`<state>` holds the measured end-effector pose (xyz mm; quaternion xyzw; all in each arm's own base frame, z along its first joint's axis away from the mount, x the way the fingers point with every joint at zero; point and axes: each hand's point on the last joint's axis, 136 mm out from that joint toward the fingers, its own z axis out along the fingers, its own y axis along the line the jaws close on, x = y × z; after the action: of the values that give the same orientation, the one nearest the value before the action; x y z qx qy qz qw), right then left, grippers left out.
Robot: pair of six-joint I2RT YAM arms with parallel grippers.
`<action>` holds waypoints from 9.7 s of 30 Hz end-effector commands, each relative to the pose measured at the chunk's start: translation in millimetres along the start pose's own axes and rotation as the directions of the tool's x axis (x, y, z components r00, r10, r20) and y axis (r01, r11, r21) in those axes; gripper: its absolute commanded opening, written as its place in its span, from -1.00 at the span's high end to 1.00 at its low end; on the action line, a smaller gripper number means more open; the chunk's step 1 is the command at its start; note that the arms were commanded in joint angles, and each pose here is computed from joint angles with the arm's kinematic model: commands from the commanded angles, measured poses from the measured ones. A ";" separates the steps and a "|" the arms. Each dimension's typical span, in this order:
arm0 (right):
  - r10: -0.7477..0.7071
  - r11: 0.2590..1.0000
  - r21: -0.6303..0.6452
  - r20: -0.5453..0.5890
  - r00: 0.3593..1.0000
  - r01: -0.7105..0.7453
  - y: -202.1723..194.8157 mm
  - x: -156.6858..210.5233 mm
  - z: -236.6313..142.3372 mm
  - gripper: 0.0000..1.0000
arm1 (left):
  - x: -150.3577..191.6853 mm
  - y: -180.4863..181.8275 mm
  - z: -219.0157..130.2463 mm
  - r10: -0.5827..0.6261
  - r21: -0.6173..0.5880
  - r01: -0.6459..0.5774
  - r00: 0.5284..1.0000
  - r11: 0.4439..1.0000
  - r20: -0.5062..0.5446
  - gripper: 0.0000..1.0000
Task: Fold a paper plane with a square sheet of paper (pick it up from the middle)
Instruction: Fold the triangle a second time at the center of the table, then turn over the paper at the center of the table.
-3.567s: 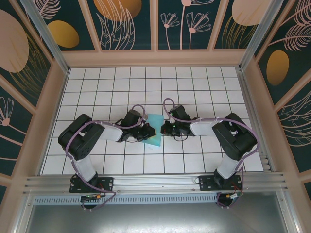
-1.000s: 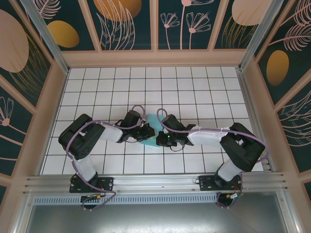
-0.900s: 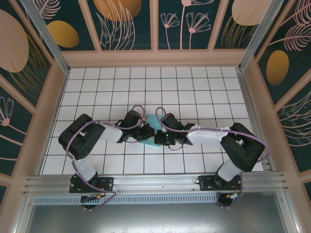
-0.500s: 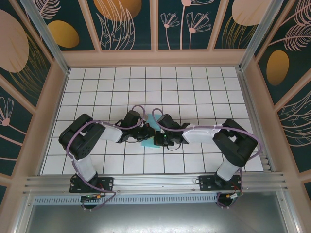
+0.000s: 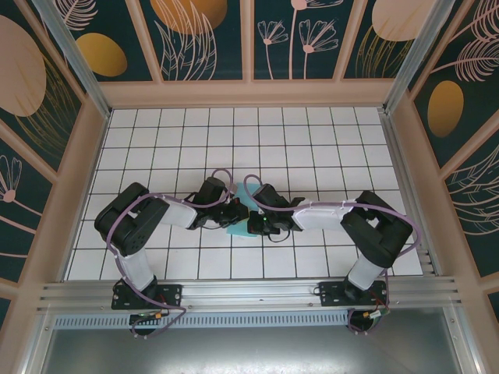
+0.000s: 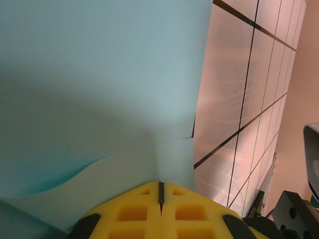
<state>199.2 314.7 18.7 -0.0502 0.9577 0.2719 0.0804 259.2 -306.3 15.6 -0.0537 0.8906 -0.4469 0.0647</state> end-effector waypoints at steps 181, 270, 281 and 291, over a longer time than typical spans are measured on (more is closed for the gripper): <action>0.108 0.994 0.026 0.041 0.993 -0.109 -15.7 -4.2 -3.8 1.00 | -12.8 44.0 -6.3 0.160 -0.302 -0.142 0.987 0.943 0.035 1.00; 0.129 0.932 -0.359 0.180 0.975 -0.057 -35.6 -80.0 -44.8 0.86 | -23.4 -31.1 -18.9 0.099 0.012 -0.102 0.983 0.995 0.152 0.20; 0.154 0.946 -0.315 0.238 0.959 -0.073 -38.7 -87.1 -65.9 0.22 | -30.6 -29.9 -9.3 0.149 -0.001 -0.151 0.977 0.989 0.154 0.74; 0.168 0.986 -0.068 0.454 0.875 -0.153 -77.3 -98.2 -125.9 -0.44 | -58.9 -33.0 -46.2 0.316 -0.294 -0.252 0.929 0.922 0.193 0.93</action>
<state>288.6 217.6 105.0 0.0646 0.8920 0.3666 0.2563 303.5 -299.0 54.3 -0.0120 0.9088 -0.3696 0.1929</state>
